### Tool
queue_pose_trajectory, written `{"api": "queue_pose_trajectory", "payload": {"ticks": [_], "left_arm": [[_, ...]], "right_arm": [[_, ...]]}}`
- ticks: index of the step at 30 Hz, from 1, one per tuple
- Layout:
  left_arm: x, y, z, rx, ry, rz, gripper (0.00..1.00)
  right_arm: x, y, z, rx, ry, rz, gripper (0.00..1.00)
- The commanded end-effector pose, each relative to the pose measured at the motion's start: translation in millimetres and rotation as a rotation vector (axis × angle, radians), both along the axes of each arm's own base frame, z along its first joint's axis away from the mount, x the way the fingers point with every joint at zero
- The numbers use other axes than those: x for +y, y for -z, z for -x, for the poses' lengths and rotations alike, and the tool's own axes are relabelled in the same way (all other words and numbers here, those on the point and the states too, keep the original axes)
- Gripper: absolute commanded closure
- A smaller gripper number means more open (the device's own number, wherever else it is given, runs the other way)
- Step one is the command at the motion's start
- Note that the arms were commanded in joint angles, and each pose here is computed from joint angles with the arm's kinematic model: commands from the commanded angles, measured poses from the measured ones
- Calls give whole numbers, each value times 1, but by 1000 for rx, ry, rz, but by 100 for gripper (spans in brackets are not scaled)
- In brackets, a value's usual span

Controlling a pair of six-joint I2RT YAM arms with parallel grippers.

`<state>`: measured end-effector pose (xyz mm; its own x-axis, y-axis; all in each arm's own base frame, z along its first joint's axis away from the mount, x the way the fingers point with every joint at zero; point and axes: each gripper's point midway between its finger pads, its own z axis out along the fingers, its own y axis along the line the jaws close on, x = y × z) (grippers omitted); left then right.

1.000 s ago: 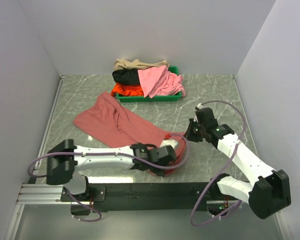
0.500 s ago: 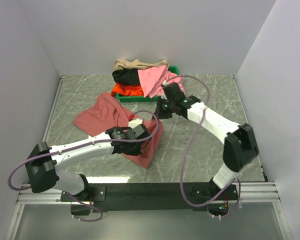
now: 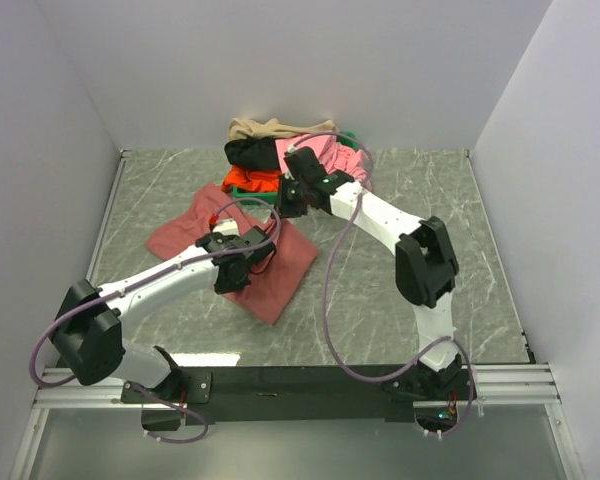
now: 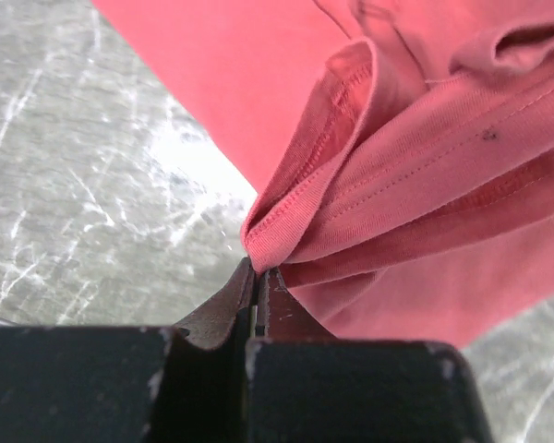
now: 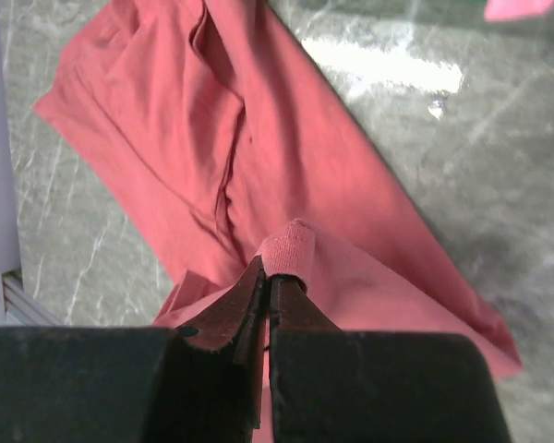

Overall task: Fold and stack the t-shirts
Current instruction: Fold the tshirt

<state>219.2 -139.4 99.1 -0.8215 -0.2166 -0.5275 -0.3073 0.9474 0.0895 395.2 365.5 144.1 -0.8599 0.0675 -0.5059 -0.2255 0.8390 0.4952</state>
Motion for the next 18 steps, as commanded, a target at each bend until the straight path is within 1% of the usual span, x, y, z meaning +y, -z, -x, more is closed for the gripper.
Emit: {"api": "queue_pose_trajectory", "payload": {"ticks": [1, 9, 10, 11, 12, 13, 14, 15, 16, 17, 18], "left_arm": [[14, 4, -8, -6, -42, -40, 100], [31, 17, -19, 27, -105, -108, 99], [34, 20, -19, 36, -114, -116, 99], [34, 23, -20, 48, -117, -124, 85], [34, 24, -21, 49, -130, -126, 78], [33, 23, -23, 46, -132, -124, 71], [35, 23, -23, 44, -141, -135, 52], [35, 21, -24, 38, -143, -136, 44], [35, 17, -27, 24, -146, -135, 37], [38, 10, -27, 3, -169, -139, 23], [38, 5, -28, -10, -177, -130, 18]], "right_arm": [[14, -3, -16, -32, 2, -3, 100], [29, 23, -26, 14, -17, -10, 100], [32, 29, -26, 21, -22, -10, 98], [33, 29, -27, 22, -23, -15, 95], [34, 29, -29, 21, -23, -21, 85], [36, 29, -28, 23, -30, -24, 80], [38, 24, -27, 22, -42, -29, 76], [39, 20, -27, 25, -53, -33, 63], [39, 16, -25, 20, -65, -26, 56], [37, 12, -24, 16, -68, -24, 46], [36, 7, -23, 9, -72, -24, 42]]}}
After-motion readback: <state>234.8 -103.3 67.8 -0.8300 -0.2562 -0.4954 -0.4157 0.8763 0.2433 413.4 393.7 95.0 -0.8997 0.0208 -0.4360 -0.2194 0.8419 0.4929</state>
